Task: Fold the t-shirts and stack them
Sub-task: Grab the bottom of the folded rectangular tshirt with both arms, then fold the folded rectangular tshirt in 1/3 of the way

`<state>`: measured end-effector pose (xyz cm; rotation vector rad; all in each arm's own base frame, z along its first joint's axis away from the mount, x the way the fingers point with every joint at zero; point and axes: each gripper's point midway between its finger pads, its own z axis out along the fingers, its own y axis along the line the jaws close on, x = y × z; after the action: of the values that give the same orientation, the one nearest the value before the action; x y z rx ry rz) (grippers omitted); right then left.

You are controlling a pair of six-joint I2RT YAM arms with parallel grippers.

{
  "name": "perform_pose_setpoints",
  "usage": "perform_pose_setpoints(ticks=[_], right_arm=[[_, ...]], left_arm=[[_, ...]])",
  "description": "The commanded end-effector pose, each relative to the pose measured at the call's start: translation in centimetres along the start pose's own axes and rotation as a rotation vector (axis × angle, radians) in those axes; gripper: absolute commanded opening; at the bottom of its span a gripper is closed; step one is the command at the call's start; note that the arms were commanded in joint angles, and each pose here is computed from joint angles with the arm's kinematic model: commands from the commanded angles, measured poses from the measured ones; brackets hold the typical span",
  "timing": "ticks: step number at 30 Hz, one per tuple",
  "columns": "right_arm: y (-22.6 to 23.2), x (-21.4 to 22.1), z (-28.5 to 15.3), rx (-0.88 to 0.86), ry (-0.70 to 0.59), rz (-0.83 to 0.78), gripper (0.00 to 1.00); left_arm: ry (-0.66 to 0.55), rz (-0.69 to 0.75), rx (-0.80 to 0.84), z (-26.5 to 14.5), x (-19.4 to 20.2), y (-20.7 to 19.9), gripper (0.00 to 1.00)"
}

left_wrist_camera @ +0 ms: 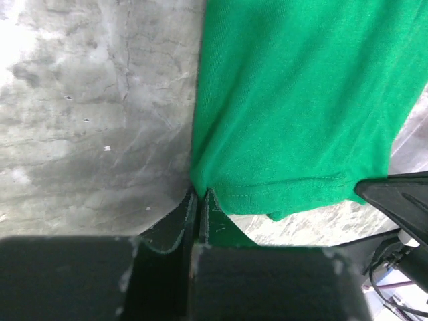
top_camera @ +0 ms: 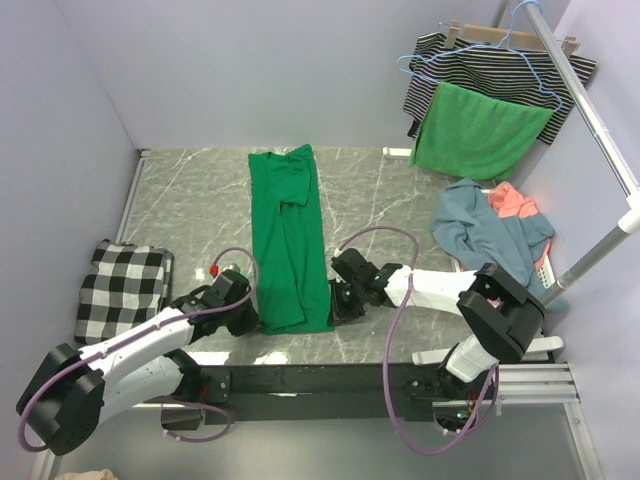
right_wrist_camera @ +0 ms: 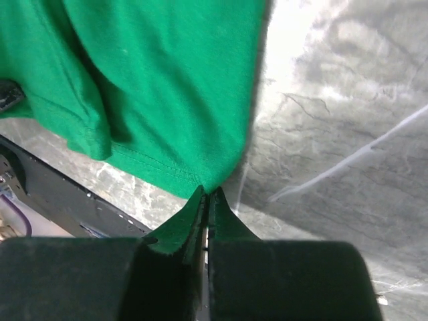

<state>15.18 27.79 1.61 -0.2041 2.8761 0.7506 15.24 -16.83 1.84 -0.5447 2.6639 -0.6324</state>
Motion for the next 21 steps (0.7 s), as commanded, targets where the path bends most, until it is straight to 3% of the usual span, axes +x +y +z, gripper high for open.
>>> perform_pose_setpoints(ticks=[1,8,15,21], right_arm=[[2.0,-2.9,-1.7,-0.026,-0.088,-0.070,0.00],[2.8,-7.7,-5.0,0.010,-0.228,-0.115,0.00],[3.3,-12.8,-7.1,-0.003,-0.309,-0.140,0.00],[3.5,-17.5,-7.5,0.002,-0.342,-0.166,0.00]], left_arm=[[-0.028,0.040,-0.003,-1.2,-1.2,-1.2,0.01],[-0.154,0.077,-0.004,-3.4,-5.3,-4.5,0.01],[-0.208,0.099,-0.049,-2.8,-7.7,-5.9,0.02],[-0.292,0.122,-0.081,-2.0,-12.7,-7.1,0.01]])
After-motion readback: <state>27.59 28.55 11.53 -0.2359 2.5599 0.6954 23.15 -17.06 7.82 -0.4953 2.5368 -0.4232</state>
